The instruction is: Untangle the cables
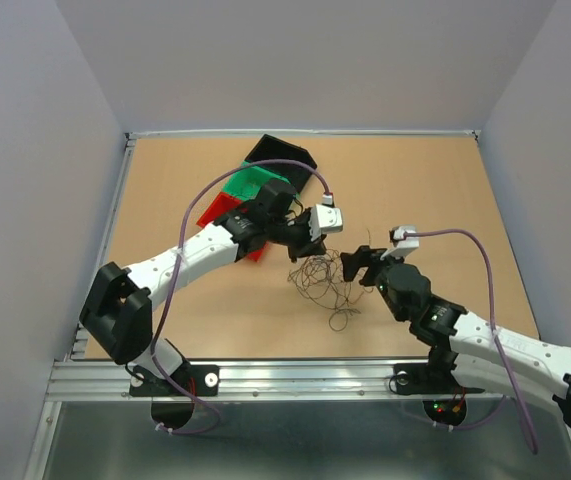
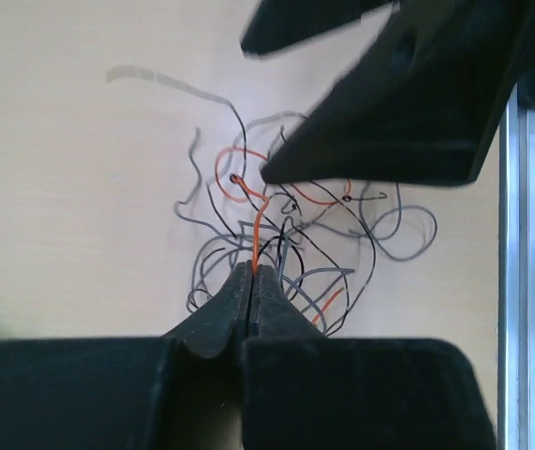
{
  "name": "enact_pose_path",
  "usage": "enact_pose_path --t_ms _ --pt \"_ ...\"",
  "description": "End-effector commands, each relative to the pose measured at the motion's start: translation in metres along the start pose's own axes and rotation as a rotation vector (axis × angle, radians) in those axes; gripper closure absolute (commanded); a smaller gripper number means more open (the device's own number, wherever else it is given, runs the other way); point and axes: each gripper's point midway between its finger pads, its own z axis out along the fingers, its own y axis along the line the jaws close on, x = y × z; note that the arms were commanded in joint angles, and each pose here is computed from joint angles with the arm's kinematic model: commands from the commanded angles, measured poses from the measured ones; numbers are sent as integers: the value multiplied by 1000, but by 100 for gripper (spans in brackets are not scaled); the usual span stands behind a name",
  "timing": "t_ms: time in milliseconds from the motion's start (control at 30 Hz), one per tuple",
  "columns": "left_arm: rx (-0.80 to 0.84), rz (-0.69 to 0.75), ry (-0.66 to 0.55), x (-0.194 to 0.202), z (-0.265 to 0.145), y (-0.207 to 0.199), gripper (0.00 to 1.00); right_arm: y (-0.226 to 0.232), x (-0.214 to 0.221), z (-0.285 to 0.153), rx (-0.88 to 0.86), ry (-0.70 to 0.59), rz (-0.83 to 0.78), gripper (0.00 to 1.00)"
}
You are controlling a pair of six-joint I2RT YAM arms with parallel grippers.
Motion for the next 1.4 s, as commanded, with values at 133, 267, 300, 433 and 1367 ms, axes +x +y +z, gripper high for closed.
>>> enact_pose_path --t_ms 133,267,300,433,1367 --pt "-20 100 -113 -71 -30 4 100 48 10 2 -279 -13 3 19" --pt "14 107 -135 -97 -43 -1 100 59 18 3 -346 -1 -18 18" --pt "4 124 -157 -113 -49 2 100 61 18 4 -351 -1 -18 19" --pt "-28 133 -195 -145 -68 4 100 49 26 17 -248 24 -20 21" --pt "-882 -81 -762 -260 -393 176 100 -29 29 21 158 -29 186 99"
